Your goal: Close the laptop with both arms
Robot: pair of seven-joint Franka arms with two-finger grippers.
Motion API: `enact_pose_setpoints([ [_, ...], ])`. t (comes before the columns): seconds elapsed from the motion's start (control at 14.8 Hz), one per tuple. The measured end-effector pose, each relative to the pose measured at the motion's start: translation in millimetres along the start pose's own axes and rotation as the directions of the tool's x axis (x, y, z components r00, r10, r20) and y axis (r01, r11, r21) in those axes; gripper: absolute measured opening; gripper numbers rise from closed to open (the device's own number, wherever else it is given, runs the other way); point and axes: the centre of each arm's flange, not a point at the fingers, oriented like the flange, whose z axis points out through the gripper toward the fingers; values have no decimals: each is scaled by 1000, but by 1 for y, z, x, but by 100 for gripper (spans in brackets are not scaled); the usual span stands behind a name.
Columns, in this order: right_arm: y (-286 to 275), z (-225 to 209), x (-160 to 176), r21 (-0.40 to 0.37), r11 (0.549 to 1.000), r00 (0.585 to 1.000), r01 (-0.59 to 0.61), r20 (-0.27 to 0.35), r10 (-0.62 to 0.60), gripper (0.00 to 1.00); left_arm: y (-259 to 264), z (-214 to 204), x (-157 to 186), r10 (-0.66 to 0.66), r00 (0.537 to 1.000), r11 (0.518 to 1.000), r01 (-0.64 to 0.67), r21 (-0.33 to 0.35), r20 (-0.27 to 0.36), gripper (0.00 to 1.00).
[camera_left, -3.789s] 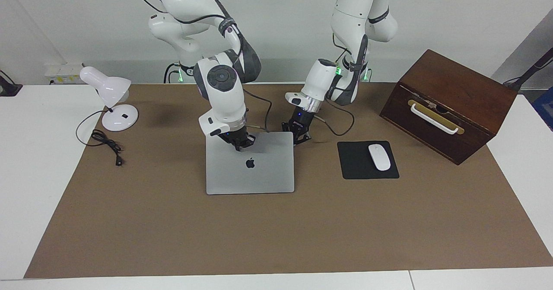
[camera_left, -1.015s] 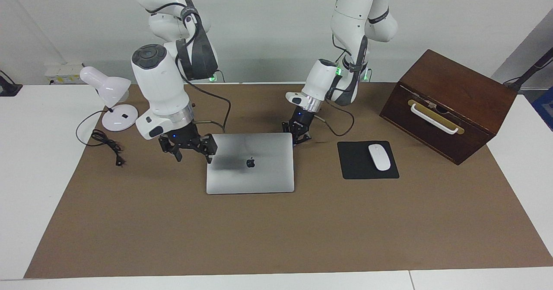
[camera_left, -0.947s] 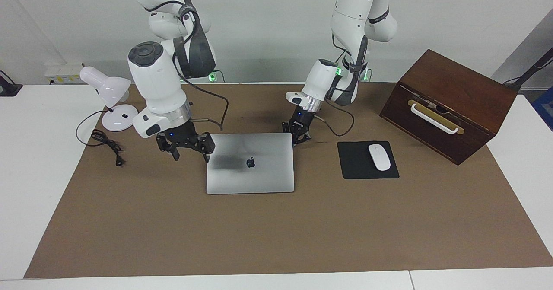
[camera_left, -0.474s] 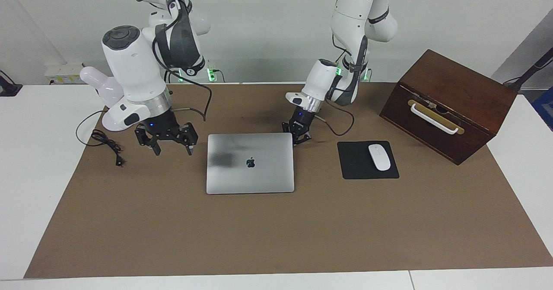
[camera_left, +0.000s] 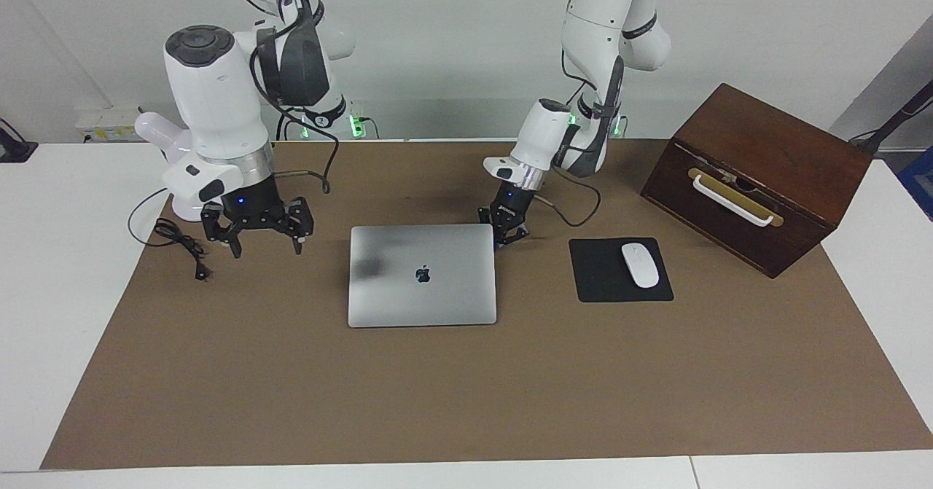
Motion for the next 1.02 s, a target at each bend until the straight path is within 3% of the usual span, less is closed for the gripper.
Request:
enact_pose_setpoints([
  [0.61, 23, -7, -4, -13, 1000, 1000, 0, 14, 0, 100, -27, -64, 30, -38, 985, 999, 35, 20, 169, 1],
  [1.02, 39, -20, -18, -13, 999, 997, -38, 64, 39, 100, -61, -100, 51, -98, 951, 995, 88, 48, 292, 1],
])
